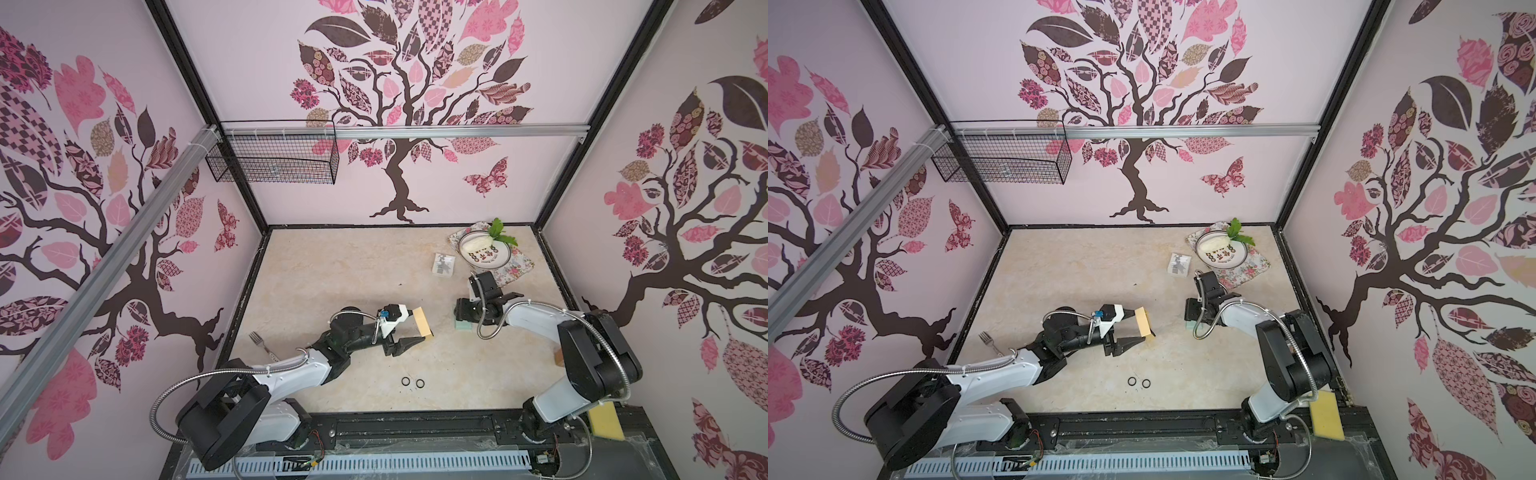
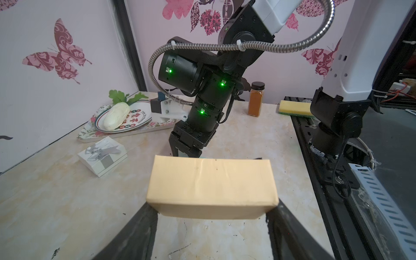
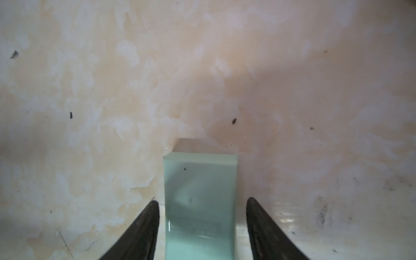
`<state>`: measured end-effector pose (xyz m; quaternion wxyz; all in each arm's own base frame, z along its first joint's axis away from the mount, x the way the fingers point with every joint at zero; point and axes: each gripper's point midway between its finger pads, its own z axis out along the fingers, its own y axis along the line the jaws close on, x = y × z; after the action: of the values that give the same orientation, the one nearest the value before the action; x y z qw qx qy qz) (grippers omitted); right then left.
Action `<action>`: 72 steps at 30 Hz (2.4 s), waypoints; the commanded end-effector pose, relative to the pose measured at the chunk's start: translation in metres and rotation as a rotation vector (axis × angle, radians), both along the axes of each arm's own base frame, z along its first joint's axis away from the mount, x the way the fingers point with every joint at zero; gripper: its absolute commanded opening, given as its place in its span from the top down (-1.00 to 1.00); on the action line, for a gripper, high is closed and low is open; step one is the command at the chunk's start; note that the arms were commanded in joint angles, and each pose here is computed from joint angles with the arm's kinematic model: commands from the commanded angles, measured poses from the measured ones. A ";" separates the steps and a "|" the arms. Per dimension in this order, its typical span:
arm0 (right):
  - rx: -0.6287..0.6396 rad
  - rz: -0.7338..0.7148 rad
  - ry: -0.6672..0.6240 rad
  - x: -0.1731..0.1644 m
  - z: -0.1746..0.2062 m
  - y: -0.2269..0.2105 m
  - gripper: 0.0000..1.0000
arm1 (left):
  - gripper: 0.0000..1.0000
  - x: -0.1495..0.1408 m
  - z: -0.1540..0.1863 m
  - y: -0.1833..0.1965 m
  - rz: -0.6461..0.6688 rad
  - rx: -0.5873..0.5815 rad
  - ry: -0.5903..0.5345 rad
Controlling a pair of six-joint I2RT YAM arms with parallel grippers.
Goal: Take the rings out of the lift-off lid box
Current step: Place the lid at the center of the board, then place the jewelry box at the center of the board.
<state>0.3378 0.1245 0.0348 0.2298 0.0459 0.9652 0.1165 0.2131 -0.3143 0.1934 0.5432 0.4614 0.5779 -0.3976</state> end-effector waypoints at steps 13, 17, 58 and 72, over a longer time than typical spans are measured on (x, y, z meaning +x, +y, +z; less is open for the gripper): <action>0.949 0.418 -0.263 -0.085 0.190 0.076 -0.99 | -0.42 -0.008 0.044 -0.024 -0.175 -0.157 -0.059; 1.073 0.450 -0.265 -0.101 0.203 0.079 -0.91 | -0.43 -0.008 0.050 -0.029 -0.202 -0.182 -0.060; 1.096 0.478 -0.143 -0.114 0.181 0.108 0.74 | -0.42 -0.005 0.044 -0.040 -0.232 -0.179 -0.018; 0.580 0.374 -0.216 -0.080 0.147 0.076 1.00 | -0.97 -0.003 0.042 0.000 -0.049 -0.170 -0.021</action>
<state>0.2472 0.2240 0.2041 0.2489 -0.0724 0.7899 0.5557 0.2095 -0.3349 0.2291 0.5496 0.4529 0.5142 -0.4779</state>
